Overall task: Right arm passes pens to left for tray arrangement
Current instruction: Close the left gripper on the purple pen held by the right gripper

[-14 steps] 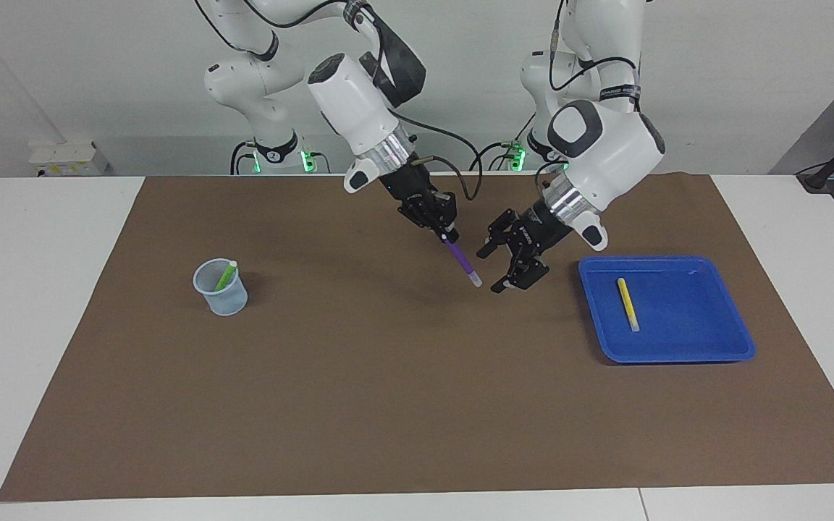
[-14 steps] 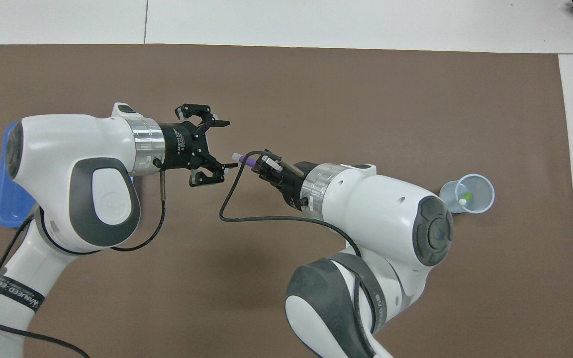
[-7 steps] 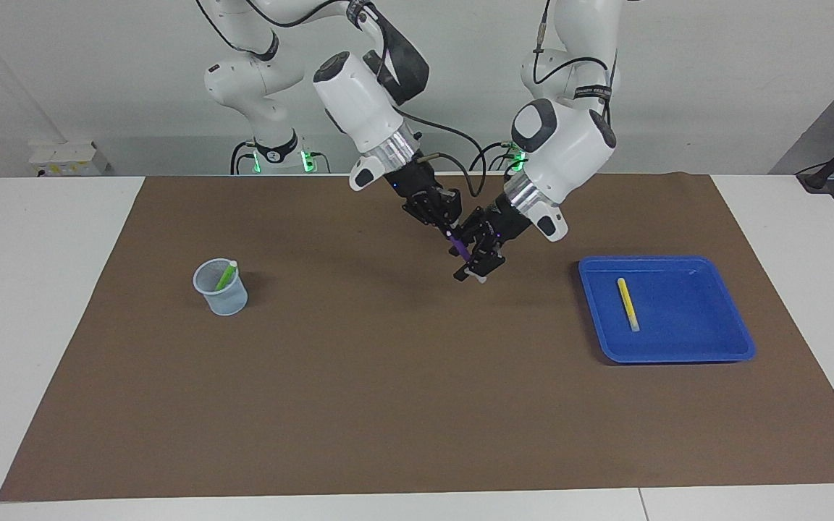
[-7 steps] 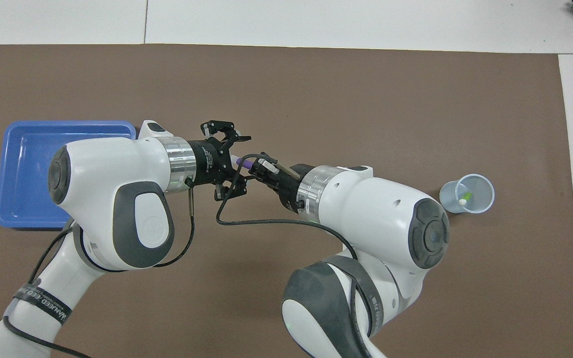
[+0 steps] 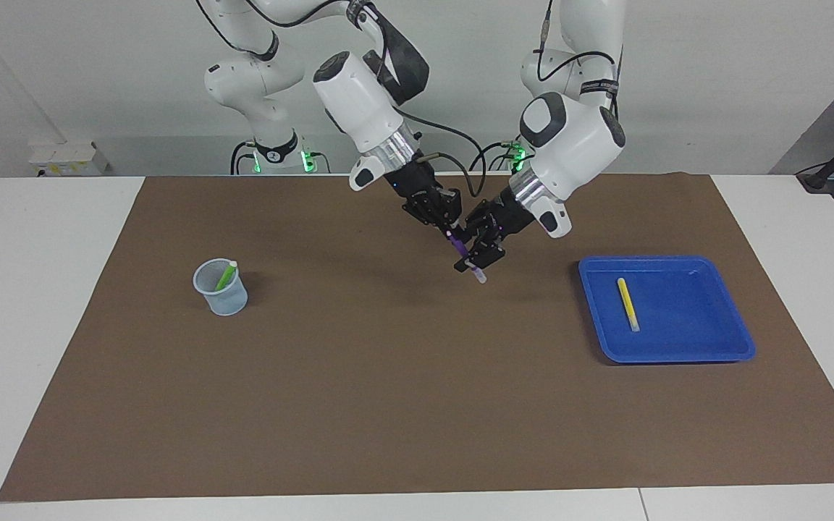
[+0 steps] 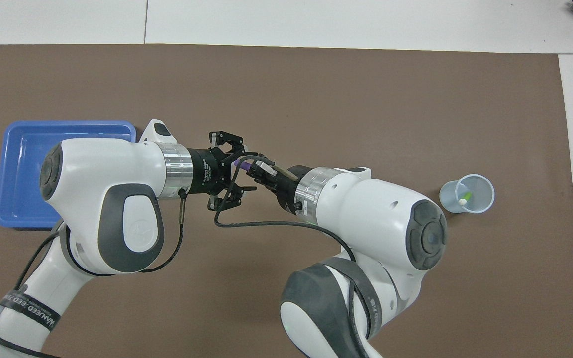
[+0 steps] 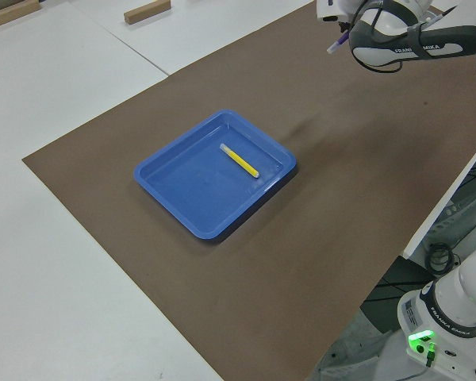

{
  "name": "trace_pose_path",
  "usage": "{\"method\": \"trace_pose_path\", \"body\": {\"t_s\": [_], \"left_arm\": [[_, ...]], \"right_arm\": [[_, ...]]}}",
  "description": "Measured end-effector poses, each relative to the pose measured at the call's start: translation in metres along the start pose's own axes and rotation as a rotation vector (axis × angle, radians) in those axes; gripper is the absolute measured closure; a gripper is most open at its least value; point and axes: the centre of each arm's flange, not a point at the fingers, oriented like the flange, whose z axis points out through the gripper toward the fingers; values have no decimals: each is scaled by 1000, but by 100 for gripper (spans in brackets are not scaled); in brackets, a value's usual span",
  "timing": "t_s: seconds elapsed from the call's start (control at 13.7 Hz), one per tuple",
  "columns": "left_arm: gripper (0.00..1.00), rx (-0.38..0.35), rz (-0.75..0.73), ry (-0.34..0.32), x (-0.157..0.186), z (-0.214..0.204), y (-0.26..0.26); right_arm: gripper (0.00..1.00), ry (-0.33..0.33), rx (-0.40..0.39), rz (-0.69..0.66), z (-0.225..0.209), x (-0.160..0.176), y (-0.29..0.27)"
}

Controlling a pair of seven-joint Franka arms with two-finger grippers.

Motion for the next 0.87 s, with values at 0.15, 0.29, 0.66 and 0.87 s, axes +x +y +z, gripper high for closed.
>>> {"method": "trace_pose_path", "body": {"t_s": [0.15, 0.29, 0.66, 0.87], "left_arm": [[39, 8, 2, -2, 1, 0, 0], [41, 16, -1, -6, 3, -3, 1], [80, 18, 1, -9, 8, -10, 5], [82, 21, 3, -11, 8, -10, 5]], "right_arm": [[82, 0, 0, 0, 0, 0, 0], [82, 0, 0, 0, 0, 0, 0], [82, 1, -1, 1, 0, 1, 1], [82, 0, -3, 2, 0, 1, 1]]}}
